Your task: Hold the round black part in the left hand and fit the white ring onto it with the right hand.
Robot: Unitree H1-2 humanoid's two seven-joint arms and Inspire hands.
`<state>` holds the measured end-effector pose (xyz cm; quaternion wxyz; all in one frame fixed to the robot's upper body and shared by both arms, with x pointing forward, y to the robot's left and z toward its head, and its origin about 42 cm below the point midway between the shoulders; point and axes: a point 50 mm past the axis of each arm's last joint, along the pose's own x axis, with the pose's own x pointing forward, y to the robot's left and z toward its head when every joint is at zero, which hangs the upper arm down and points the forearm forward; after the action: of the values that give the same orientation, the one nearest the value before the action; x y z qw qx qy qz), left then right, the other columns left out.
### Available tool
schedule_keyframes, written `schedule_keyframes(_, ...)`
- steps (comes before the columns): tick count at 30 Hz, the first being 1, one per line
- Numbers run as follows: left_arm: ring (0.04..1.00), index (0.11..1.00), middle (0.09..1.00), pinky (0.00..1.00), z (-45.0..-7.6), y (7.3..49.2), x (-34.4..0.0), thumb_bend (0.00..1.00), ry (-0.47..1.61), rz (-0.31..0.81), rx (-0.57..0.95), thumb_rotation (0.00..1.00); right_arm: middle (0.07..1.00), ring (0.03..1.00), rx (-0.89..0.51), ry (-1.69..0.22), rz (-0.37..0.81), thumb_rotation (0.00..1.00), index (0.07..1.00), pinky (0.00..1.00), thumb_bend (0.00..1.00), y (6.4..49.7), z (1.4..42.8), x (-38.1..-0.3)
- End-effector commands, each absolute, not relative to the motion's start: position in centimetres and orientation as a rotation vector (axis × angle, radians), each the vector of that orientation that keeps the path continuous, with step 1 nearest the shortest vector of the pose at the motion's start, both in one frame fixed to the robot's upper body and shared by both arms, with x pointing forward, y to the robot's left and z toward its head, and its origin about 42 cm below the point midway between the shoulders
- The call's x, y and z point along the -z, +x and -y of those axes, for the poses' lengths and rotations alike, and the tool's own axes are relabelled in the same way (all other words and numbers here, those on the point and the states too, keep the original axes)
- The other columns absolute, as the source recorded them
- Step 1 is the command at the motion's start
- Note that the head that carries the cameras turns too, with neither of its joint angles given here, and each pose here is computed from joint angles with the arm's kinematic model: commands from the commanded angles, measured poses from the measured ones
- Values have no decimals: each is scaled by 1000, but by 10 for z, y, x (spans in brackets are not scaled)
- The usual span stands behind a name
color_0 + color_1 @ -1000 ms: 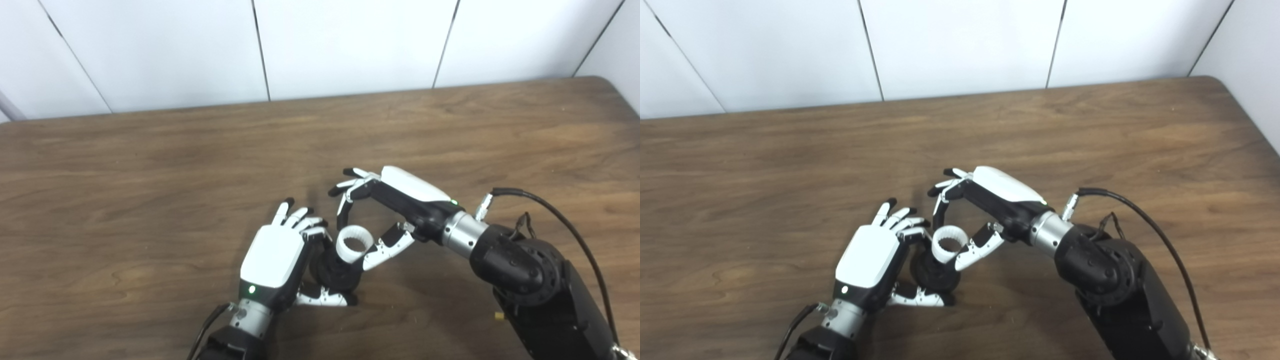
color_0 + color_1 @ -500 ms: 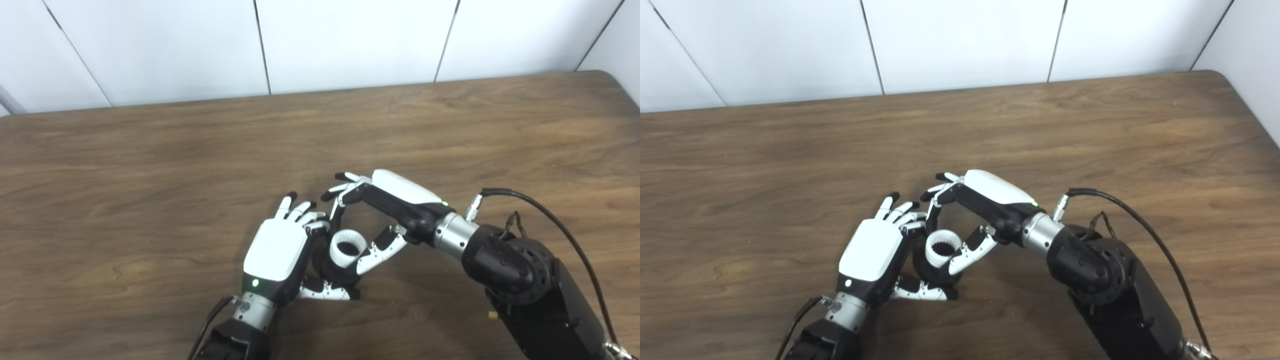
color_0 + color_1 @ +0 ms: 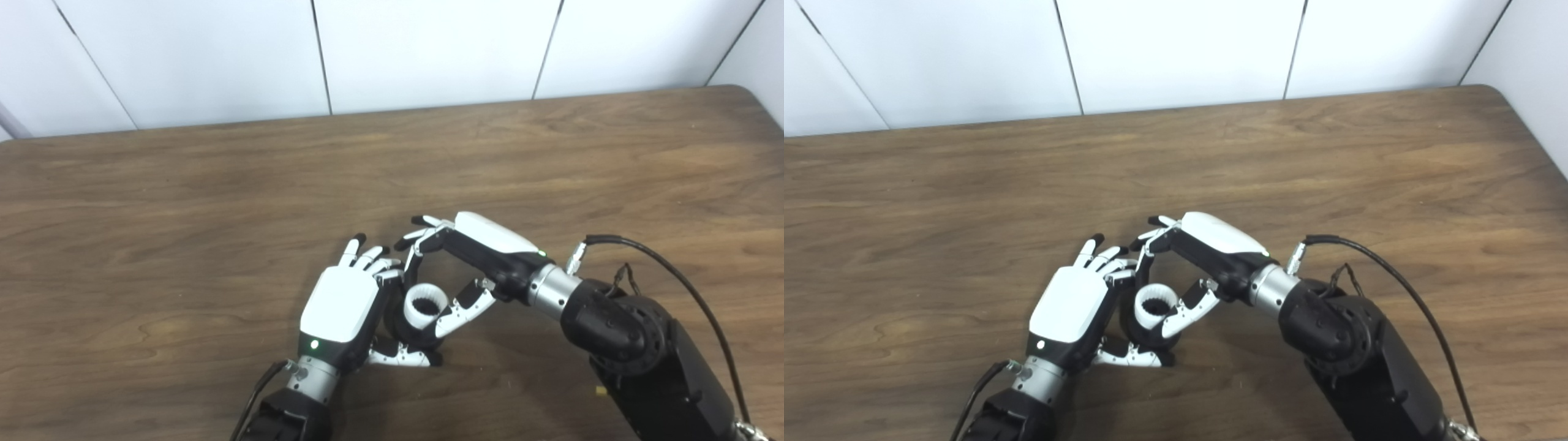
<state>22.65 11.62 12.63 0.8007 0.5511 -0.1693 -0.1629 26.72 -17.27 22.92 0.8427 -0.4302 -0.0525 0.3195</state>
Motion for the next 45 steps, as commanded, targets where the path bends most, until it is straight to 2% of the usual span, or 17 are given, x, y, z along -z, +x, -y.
schedule_keyframes(1,875,484,761,1000,-114,228,-132,524,1198,388,339,54,834,986,-666,-917,179,129,483,1000,522,269,169,-238)
schedule_keyframes(38,874,484,759,1000,-108,229,-133,524,1198,388,344,54,833,973,-657,-919,165,133,485,1000,524,272,167,-230)
schedule_keyframes(43,870,484,755,1000,-108,230,-133,524,1199,389,338,54,841,972,-650,-944,159,145,491,958,525,274,170,-232)
schedule_keyframes(44,870,484,756,1000,-108,230,-133,524,1199,388,337,54,842,970,-647,-947,157,158,543,946,745,274,171,-232)
schedule_keyframes(45,872,484,757,1000,-108,230,-133,524,1198,387,337,54,844,970,-644,-948,155,166,573,940,869,275,171,-232)
